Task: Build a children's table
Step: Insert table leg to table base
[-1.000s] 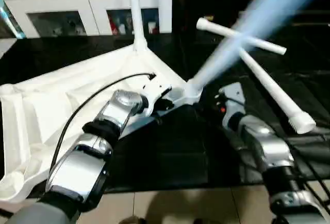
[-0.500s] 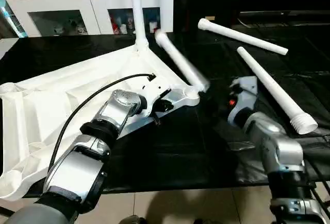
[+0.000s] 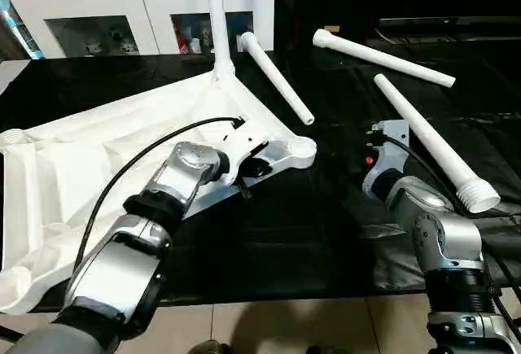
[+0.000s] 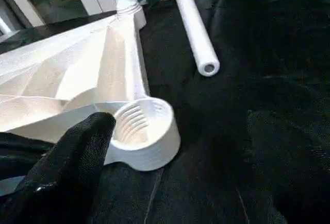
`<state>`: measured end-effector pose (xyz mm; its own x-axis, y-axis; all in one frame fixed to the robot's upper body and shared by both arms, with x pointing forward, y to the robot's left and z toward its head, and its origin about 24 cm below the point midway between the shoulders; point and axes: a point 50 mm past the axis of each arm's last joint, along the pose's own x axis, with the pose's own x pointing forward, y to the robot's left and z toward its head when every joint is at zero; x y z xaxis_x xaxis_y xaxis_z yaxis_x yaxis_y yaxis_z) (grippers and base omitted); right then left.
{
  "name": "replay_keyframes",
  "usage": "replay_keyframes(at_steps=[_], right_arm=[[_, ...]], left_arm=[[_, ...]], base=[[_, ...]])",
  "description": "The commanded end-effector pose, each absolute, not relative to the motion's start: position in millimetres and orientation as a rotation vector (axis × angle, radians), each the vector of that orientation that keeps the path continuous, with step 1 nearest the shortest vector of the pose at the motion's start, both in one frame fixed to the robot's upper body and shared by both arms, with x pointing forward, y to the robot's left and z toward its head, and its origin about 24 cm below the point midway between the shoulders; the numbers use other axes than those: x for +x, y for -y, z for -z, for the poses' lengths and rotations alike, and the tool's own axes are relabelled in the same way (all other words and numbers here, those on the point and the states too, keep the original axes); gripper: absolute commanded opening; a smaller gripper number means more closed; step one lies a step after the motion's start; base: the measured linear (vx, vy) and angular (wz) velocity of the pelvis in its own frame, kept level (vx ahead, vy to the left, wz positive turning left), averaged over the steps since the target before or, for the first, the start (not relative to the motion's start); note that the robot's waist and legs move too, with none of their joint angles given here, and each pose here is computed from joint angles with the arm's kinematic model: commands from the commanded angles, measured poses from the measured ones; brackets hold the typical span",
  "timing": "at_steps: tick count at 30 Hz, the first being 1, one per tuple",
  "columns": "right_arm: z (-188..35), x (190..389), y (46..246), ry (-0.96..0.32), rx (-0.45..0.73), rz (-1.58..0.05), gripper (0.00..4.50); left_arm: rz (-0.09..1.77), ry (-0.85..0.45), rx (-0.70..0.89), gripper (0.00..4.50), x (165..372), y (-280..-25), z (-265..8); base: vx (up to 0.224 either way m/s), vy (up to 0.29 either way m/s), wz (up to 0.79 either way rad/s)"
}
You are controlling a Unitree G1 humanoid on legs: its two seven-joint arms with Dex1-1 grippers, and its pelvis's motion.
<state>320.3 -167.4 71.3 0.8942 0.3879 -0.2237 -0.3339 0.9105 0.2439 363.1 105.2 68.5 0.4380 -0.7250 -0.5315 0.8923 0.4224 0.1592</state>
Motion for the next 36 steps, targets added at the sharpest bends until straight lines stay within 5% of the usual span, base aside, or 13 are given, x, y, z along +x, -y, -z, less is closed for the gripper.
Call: replay_keyframes(at_steps=[1, 9, 18, 25, 31, 36], right_arm=[[-76.2, 319.4, 166.6, -0.261, 0.188, -0.380, 4.48], [-75.7, 317.3, 174.4, -0.254, 0.204, -0.337, 4.48], [-69.6, 308.9, 172.0, -0.256, 0.218, -0.318, 4.48], [-76.0, 305.0, 168.1, -0.203, 0.190, -0.313, 4.50], [-85.9, 301.1, 160.7, -0.163, 0.216, -0.351, 4.50], [-98.8, 295.1, 151.3, -0.103, 0.171, -0.351, 4.50]], left_arm=[[1.172, -0.330, 0.546, 0.00, 356.8, -102.0, -74.9], [1.274, -0.286, 0.637, 0.00, 345.9, -123.9, -70.3], [1.130, -0.270, 0.711, 0.00, 355.8, -153.4, -72.6], [1.244, -0.200, 0.494, 0.84, 351.4, -155.8, -92.0], [1.109, -0.050, 0.293, 1.18, 358.0, -161.7, -113.4], [0.729, 0.056, 0.073, 1.58, 368.2, -187.5, -128.3]], base=[[0.000, 0.000, 0.00], [0.000, 0.000, 0.00], [0.000, 0.000, 0.00], [0.000, 0.000, 0.00], [0.000, 0.000, 0.00], [0.000, 0.000, 0.00]])
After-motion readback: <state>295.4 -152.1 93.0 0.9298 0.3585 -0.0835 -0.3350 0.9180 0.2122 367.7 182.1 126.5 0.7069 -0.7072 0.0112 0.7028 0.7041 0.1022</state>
